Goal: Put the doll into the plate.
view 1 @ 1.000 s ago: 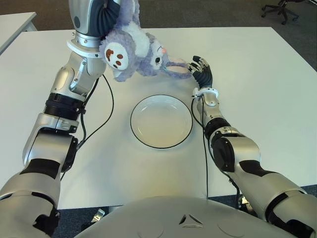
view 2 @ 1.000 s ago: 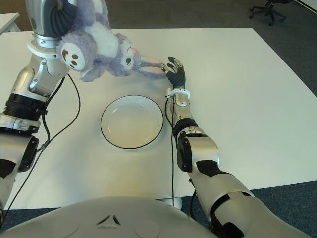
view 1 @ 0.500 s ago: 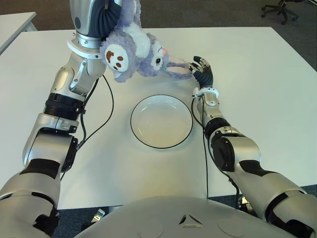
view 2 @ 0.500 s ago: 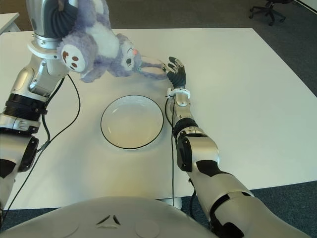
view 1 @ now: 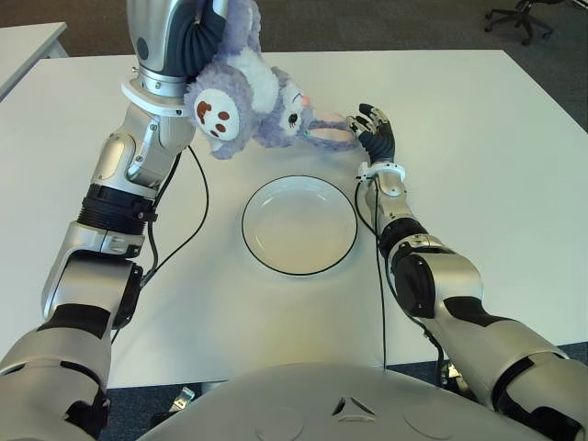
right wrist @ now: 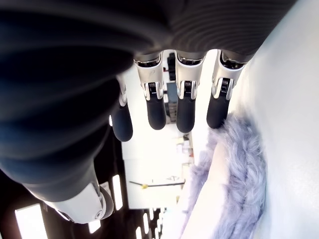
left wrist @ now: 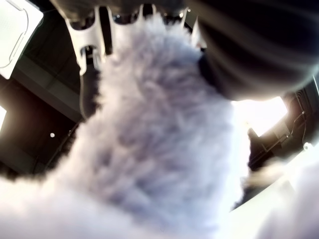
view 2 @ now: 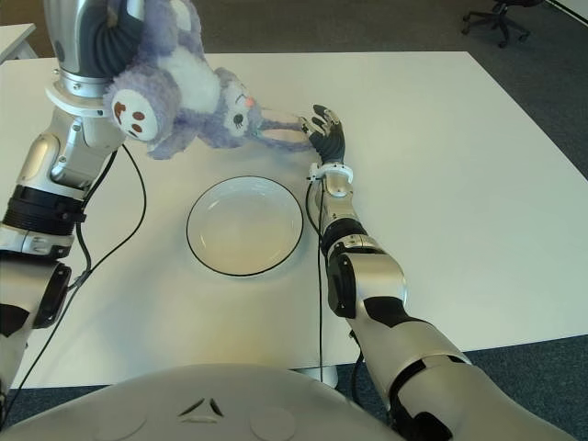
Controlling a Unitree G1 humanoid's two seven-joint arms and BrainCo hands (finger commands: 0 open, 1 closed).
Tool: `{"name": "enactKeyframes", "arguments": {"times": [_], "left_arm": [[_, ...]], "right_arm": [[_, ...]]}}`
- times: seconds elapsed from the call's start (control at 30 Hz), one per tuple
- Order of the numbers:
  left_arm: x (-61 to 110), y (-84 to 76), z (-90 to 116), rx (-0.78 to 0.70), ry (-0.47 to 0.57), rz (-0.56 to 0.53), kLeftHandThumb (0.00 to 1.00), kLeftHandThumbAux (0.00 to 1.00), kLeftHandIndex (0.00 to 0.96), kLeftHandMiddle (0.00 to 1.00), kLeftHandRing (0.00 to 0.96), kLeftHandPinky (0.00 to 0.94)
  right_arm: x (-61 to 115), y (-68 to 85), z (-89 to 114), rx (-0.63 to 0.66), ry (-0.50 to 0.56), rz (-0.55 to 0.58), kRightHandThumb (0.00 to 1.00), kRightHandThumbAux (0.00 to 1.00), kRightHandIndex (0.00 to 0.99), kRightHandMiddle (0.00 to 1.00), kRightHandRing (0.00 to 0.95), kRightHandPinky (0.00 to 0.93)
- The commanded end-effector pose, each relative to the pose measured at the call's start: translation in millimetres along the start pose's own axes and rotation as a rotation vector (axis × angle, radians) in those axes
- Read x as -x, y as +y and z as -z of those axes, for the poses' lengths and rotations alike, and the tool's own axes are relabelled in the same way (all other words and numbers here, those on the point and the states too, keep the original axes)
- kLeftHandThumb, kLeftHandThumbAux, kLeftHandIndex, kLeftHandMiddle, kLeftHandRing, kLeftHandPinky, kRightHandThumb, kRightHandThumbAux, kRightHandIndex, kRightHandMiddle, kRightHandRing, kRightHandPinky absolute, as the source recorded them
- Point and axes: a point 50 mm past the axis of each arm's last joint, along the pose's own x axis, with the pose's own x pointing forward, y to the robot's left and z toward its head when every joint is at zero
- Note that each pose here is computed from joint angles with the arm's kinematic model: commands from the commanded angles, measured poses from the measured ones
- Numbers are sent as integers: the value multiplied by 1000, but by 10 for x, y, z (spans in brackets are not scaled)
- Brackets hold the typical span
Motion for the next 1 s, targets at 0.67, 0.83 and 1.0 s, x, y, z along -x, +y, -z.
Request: {"name": "enactKeyframes", "arguments": {"times": [0.67,0.83,1.0], "left_arm": [[132,64,-102,31,-41,148,844,658,432,512,675,755],[151,96,-156,27,-61,161,845,656,439,489,720,822],[154,107,-188,57,-67,182,846,655,439,491,756,840]], "right_arm": [[270,-61,505,-13,205,24,392,748,209,159,151,202],[271,-60,507,-17,207,25,402,747,209,159,152,204],[273,-57,509,-23,207,26,416,746,211,161,157,214]]}}
